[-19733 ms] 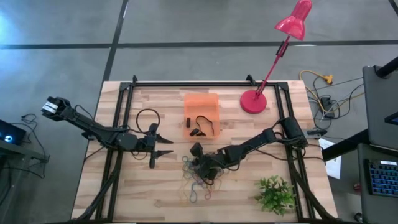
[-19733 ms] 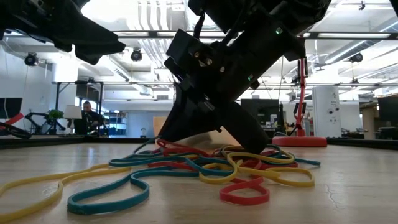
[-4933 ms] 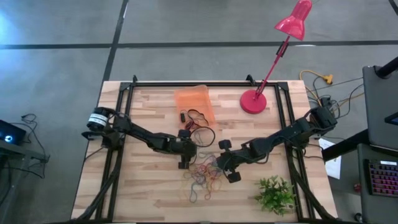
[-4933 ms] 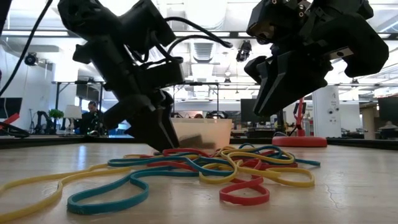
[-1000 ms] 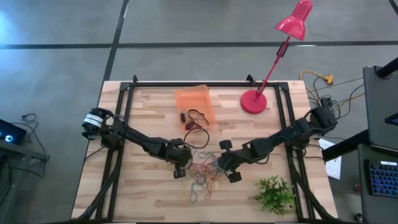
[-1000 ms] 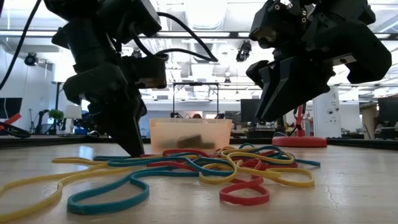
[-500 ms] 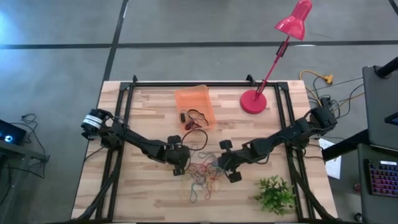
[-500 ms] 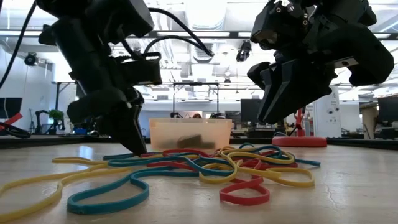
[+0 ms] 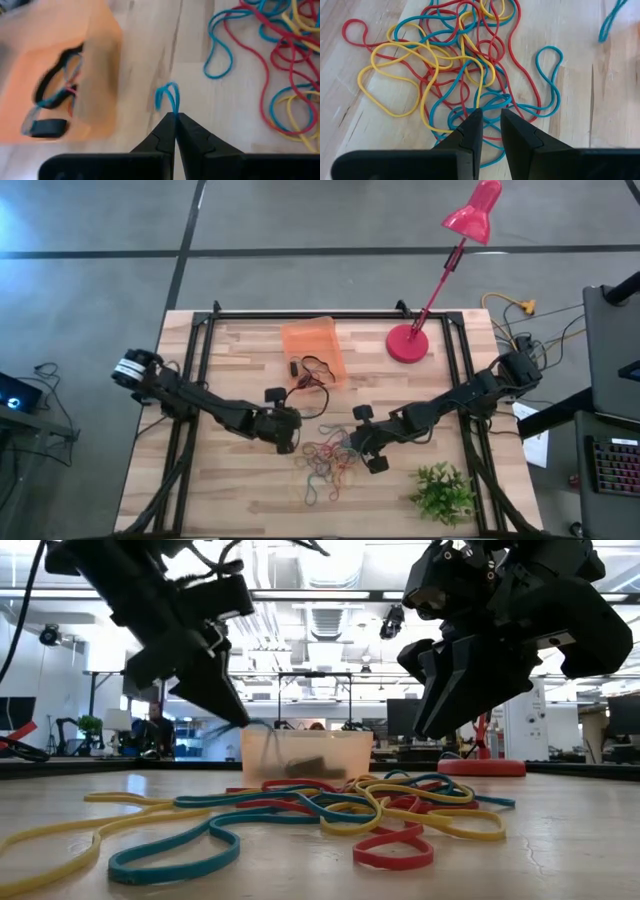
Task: Pick and place rubber bands into bin
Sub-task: Put the blue rubber band into the orange bin
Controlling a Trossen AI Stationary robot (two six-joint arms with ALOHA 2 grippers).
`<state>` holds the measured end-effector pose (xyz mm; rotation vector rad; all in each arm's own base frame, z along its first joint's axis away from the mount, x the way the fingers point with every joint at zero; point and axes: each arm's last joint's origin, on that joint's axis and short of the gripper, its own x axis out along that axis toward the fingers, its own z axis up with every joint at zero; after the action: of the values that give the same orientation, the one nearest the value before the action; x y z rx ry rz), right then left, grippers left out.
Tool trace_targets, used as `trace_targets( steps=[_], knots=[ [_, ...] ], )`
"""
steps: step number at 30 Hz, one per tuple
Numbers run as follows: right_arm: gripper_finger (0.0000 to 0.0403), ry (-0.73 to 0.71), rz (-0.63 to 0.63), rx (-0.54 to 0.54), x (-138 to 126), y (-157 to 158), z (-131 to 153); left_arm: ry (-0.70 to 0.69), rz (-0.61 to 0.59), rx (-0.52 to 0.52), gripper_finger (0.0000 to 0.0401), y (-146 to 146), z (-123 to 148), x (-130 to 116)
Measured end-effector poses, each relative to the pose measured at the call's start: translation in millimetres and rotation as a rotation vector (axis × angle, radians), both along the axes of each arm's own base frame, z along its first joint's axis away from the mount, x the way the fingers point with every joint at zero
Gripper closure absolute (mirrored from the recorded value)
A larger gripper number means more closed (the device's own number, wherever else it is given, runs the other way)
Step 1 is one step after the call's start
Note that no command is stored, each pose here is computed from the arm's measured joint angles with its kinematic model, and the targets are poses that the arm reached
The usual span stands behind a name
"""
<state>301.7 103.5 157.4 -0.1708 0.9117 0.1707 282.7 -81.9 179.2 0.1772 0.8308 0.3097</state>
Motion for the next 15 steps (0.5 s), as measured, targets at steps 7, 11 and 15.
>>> trace_targets(
  steps=[7, 11, 15],
  knots=[
    [0.0346, 0.001, 0.0, 0.0, -0.2, -0.2, -0.4, -0.058, -0.01, 0.128, 0.0401, 2.7, 20.0, 1.1],
    [0.0346, -0.001, -0.001, 0.0, -0.2, -0.3, -0.5, -0.09, 0.004, 0.223, 0.0401, 7.9, 35.4, 1.1],
    [0.0346, -0.002, 0.0, 0.0, -0.2, -0.3, -0.6, -0.109, 0.039, 0.275, 0.0401, 24.5, 48.3, -0.6]
  ],
)
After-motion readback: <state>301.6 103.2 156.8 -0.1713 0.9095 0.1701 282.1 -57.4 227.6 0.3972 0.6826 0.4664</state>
